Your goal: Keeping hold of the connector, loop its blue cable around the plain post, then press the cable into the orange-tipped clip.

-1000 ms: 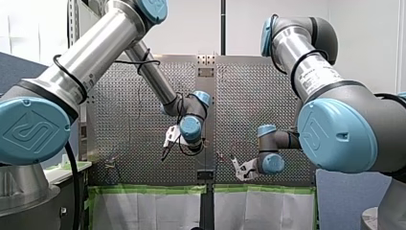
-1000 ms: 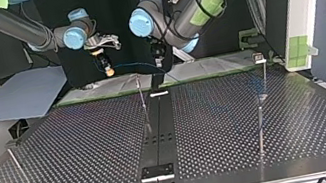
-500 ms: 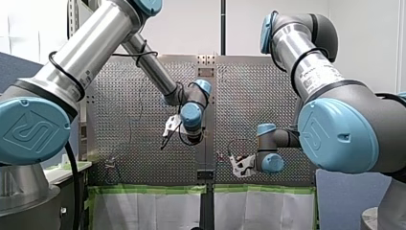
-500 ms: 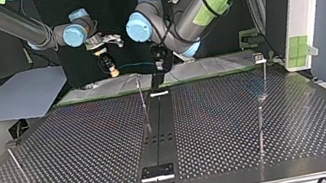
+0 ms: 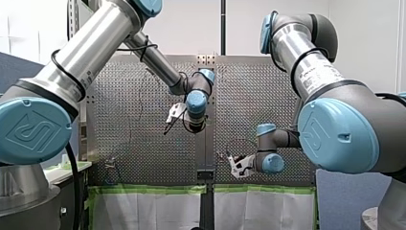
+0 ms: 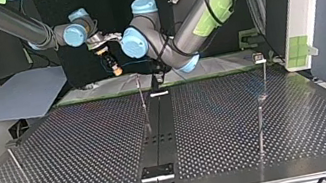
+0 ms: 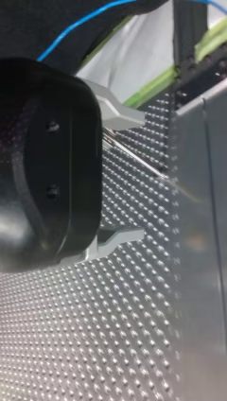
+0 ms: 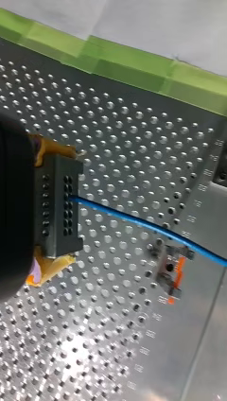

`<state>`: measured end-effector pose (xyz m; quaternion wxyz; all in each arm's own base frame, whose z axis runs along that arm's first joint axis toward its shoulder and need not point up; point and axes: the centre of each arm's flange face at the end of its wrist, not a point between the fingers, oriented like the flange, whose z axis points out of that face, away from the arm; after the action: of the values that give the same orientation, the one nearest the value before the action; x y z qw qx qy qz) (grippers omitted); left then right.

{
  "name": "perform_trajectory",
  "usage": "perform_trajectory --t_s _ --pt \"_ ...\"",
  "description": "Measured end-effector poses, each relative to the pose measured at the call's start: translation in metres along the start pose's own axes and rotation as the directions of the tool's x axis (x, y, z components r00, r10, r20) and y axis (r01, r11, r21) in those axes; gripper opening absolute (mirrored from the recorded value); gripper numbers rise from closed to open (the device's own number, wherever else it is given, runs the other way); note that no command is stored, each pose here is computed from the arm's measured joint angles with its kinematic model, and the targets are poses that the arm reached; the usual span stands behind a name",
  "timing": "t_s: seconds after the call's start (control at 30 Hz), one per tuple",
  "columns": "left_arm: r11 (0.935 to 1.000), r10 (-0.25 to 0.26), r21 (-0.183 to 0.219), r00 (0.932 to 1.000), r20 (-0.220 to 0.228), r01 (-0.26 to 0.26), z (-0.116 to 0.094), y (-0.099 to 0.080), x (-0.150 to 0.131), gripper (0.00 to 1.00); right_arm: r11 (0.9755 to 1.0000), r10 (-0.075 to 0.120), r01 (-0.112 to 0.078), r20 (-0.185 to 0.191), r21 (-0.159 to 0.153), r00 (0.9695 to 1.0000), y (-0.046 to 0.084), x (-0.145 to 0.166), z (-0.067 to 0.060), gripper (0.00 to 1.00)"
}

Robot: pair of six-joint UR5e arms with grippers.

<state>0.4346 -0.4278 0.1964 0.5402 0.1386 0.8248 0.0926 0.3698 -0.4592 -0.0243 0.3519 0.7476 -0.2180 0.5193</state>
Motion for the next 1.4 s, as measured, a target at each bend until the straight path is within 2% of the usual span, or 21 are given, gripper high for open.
perform_trajectory --t_s 0.1,0.23,0.37,0.53,0.63,0.77,1.07,1.17,1.27,1.4 --pt "0.9996 0.024 -0.015 0.9997 -0.004 -0.024 0.003 0.005 -0.012 1.0 0.9999 0.003 -0.003 0.006 -0.016 1.0 0.002 -0.001 0.0 0.0" --pt "0.9983 0.055 -0.02 0.9983 -0.022 -0.055 0.011 0.006 -0.02 1.0 0.9998 0.006 -0.006 0.009 -0.021 0.9999 0.003 -0.001 0.0 0.0" --pt "0.9949 0.101 0.004 0.9938 -0.047 -0.101 0.019 -0.002 -0.018 1.0 0.9997 0.007 -0.007 0.01 -0.022 0.9999 0.002 -0.001 0.0 0.0" --pt "0.9853 0.166 0.055 0.9829 -0.08 -0.162 0.033 -0.014 -0.012 1.0 0.9997 0.008 -0.008 0.011 -0.021 0.9999 0.002 -0.001 0.0 0.0" --pt "0.9809 0.189 0.066 0.9764 -0.104 -0.183 0.043 -0.017 -0.008 1.0 0.9997 0.008 -0.008 0.01 -0.022 0.9999 0.002 -0.001 0.0 0.0" --pt "0.9792 0.2 0.062 0.9716 -0.127 -0.193 0.053 -0.013 -0.012 1.0 0.9997 0.008 -0.007 0.009 -0.022 0.9999 0.002 -0.001 0.0 0.0" --pt "0.982 0.189 0.032 0.9708 -0.148 -0.186 0.061 0.002 -0.043 1.0 0.9997 0.009 -0.009 0.009 -0.023 0.9999 0.002 -0.001 0.0 0.0" --pt "0.9823 0.188 0.027 0.9686 -0.163 -0.186 0.067 0.006 -0.047 1.0 0.9997 0.01 -0.01 0.009 -0.024 0.9999 0.003 -0.001 0.0 0.0" --pt "0.9804 0.197 0.027 0.9632 -0.183 -0.195 0.074 0.005 -0.047 1.0 0.9994 0.013 -0.012 0.011 -0.031 0.9999 0.005 -0.002 0.0 0.0" --pt "0.9756 0.219 0.035 0.9511 -0.218 -0.217 0.077 0.004 -0.042 1.0 0.9982 0.016 -0.015 0.019 -0.059 0.9997 0.011 -0.004 0.0 0.0"
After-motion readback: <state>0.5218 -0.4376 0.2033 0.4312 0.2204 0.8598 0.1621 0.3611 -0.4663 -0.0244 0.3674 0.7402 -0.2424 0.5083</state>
